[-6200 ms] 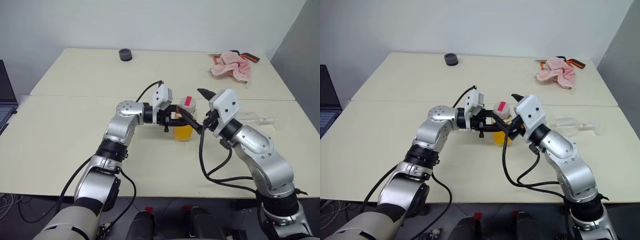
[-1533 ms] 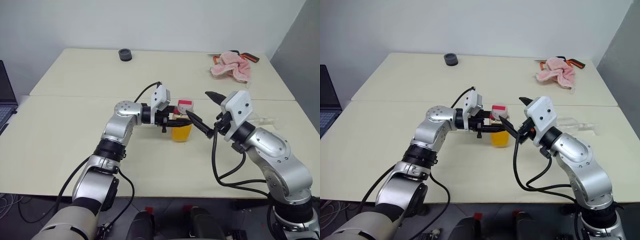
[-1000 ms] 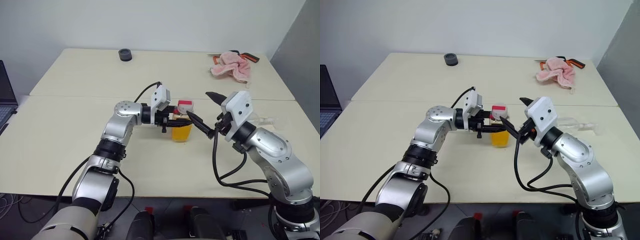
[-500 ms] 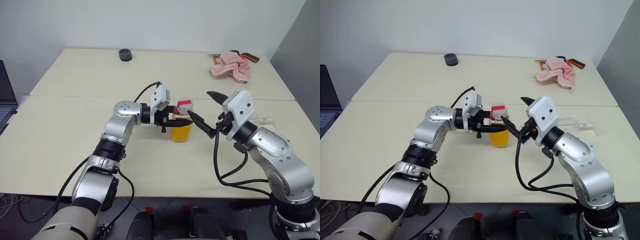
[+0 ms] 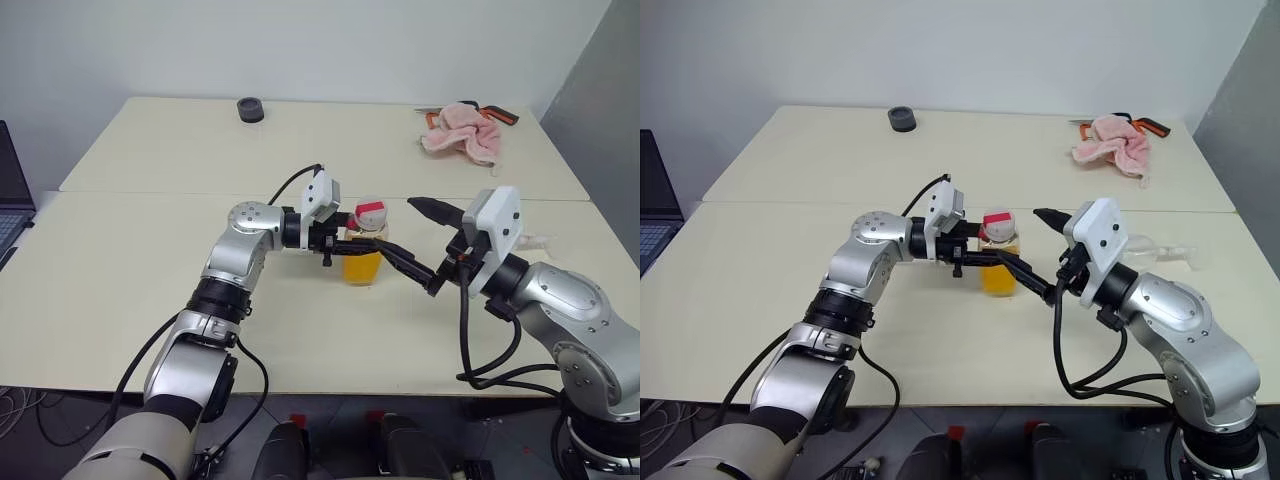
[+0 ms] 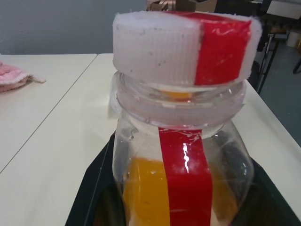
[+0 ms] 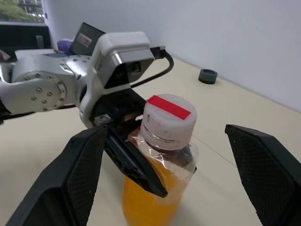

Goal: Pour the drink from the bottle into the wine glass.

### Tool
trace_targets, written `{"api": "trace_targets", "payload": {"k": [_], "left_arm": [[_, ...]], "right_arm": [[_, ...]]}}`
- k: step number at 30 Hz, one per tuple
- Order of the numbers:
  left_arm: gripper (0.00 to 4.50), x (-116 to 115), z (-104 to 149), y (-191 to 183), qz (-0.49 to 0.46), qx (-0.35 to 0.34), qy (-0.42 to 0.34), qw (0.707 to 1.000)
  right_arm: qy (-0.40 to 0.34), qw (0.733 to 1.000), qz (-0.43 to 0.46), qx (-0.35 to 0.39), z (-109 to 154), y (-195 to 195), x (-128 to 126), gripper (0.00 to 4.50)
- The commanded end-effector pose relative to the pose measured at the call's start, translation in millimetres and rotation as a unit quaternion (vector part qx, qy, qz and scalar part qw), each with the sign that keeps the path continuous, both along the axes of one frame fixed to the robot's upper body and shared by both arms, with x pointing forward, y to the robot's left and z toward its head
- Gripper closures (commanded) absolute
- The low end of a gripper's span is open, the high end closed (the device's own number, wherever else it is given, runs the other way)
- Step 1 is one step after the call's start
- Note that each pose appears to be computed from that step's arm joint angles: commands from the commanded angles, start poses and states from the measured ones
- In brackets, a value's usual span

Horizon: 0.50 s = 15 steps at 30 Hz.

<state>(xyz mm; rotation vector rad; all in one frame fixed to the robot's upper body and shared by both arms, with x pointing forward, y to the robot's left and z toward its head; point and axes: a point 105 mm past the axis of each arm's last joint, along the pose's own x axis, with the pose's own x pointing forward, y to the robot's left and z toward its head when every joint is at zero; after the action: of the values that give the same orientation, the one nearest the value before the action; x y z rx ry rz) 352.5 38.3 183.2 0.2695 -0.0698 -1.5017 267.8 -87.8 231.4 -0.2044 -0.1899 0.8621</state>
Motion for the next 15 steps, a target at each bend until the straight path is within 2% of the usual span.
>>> {"api": "trace_targets", "payload": {"k": [1, 15], "left_arm": [[2.74, -2, 19, -5, -0.011, -0.015, -0.032, 0.999], [2.74, -4, 19, -7, -0.015, -0.022, -0.031, 0.999]], "right_arm": [[-0.021, 1.0, 0.006, 0.011, 14, 1, -3, 0.0], [0.003, 0.999, 0.035, 0.021, 12, 16, 13, 0.0]]}}
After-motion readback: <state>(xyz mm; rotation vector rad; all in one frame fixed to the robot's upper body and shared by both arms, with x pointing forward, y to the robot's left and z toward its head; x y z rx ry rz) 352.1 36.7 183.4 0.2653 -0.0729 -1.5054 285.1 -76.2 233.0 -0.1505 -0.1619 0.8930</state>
